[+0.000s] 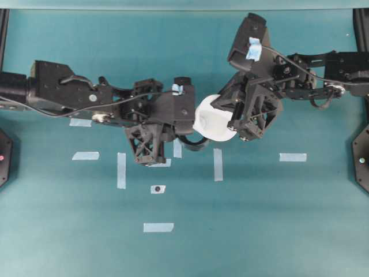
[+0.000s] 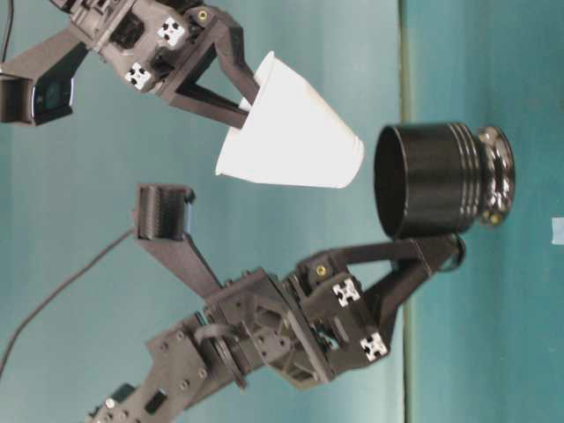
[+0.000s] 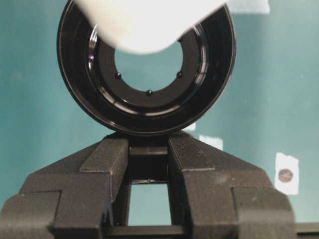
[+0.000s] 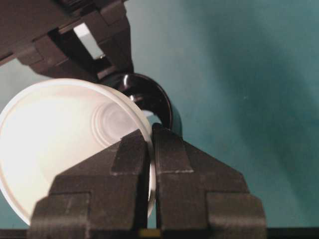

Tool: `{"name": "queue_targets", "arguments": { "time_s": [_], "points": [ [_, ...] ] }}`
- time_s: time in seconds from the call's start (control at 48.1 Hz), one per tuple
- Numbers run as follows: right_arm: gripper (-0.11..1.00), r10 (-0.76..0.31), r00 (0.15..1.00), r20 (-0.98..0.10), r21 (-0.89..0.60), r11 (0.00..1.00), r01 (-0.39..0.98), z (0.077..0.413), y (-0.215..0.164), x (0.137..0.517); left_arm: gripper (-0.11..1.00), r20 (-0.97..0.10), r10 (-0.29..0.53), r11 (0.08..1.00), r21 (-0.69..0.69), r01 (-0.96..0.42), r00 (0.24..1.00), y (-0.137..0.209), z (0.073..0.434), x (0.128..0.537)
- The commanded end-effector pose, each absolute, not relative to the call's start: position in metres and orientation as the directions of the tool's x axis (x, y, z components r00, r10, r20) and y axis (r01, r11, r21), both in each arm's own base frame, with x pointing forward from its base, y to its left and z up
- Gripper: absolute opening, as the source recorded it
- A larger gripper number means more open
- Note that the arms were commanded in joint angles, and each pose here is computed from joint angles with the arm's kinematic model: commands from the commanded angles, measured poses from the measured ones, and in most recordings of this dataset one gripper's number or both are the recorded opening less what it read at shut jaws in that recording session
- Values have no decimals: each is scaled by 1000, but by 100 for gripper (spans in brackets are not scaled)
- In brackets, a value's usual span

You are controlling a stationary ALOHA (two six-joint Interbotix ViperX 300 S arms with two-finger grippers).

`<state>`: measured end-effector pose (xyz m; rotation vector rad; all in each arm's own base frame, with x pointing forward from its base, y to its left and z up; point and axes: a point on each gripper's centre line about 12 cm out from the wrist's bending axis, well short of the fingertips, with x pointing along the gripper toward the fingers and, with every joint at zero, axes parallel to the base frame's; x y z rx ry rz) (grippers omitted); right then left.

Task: Holding the cup holder with the left arm, the right arm places the cup into the cup holder.
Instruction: 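Bring the white cup with the right gripper toward the held holder, then insert the white cup into the black holder's opening with the right gripper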

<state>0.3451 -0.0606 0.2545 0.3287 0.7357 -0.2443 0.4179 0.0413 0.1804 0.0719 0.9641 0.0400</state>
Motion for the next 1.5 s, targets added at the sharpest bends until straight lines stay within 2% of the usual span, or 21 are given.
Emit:
{"name": "queue_targets", "arguments": {
  "time_s": [0.0,0.353,0.603,1.476],
  "points": [
    [4,-112,766,-633,228,919,323,275,-59,338,22,-796,69,996,88,1,602,41,199,426],
    [4,-113,755,-646,232,913,335,254,-60,340,22,-804,69,996,91,7,591,43,201,436],
    [4,-102,715,-692,222,912,346,232,-59,348,22,-804,69,996,91,7,591,43,200,438],
    [4,-87,635,-767,199,909,365,197,-63,369,22,-814,65,996,89,14,577,40,195,441]
  ]
}}
